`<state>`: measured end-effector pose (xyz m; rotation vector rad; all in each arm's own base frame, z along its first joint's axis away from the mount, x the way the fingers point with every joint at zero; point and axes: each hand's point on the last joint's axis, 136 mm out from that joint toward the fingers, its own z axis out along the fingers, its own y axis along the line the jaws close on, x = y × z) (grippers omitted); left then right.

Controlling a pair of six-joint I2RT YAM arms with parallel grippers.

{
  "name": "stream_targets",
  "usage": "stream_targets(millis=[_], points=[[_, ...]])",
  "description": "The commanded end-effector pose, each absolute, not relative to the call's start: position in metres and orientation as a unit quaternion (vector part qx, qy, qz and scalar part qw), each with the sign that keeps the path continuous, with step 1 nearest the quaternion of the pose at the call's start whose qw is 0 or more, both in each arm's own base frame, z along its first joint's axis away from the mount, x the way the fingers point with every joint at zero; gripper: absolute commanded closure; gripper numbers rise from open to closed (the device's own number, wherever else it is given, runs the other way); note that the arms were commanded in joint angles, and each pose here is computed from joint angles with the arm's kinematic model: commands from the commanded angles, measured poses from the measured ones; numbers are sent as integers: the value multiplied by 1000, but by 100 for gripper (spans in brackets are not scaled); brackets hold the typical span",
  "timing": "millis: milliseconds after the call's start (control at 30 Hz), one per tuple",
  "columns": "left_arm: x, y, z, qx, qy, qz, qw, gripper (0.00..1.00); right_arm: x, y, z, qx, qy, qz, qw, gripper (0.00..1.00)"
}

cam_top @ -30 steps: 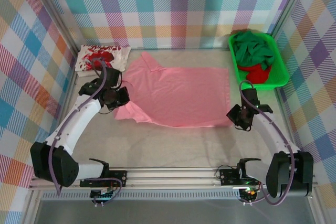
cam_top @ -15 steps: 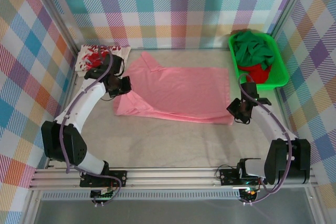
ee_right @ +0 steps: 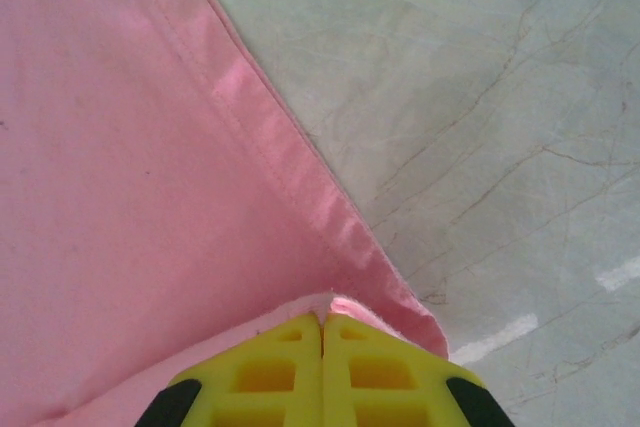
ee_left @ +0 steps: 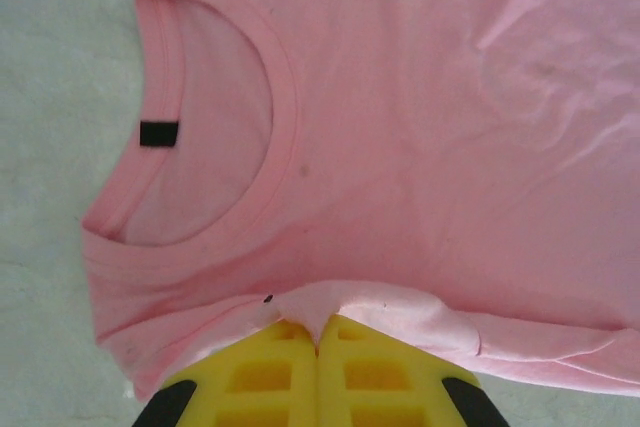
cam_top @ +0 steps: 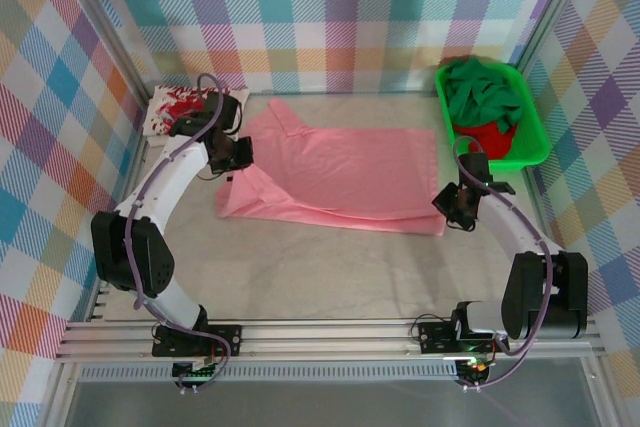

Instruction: Fold and stack the t-shirts

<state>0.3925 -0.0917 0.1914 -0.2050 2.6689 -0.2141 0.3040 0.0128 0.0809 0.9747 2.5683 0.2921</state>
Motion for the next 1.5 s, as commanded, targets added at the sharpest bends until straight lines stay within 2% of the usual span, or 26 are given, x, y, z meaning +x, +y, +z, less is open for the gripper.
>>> stream_targets(millis=[0,533,667,767,800,833,867,900,1000,1100,1167,1333,1467], points=[[399,-83,197,-66,970,-61,227,100,320,9,92,341,909,107,214,100],[431,-78,181,-78,970,-29,228,100,339,10,83,345,907,113,213,99],[443,-76,182,-81,967,-29,239,100,351,12,87,345,904,121,220,94],[468,-77,187,-80,963,-27,258,100,369,12,96,344,901,126,234,91],[479,-76,190,-80,961,-21,264,94,378,10,102,345,898,124,242,83],[492,-77,194,-76,960,-18,270,70,387,7,108,343,897,120,250,67],[506,-78,197,-70,958,-14,277,52,394,4,113,343,897,114,253,56],[515,-79,201,-65,958,-12,280,45,399,3,119,341,897,113,257,52],[530,-79,222,-71,952,-10,298,40,410,-1,145,329,891,115,289,55],[518,-78,233,-86,945,-18,315,39,409,11,174,281,891,135,329,56],[499,-80,224,-92,945,-26,312,40,398,24,179,246,899,139,335,58],[432,-76,175,-118,950,-47,285,48,370,83,152,133,927,180,301,66],[406,-96,136,-118,962,-97,227,49,362,130,121,66,944,194,259,67]])
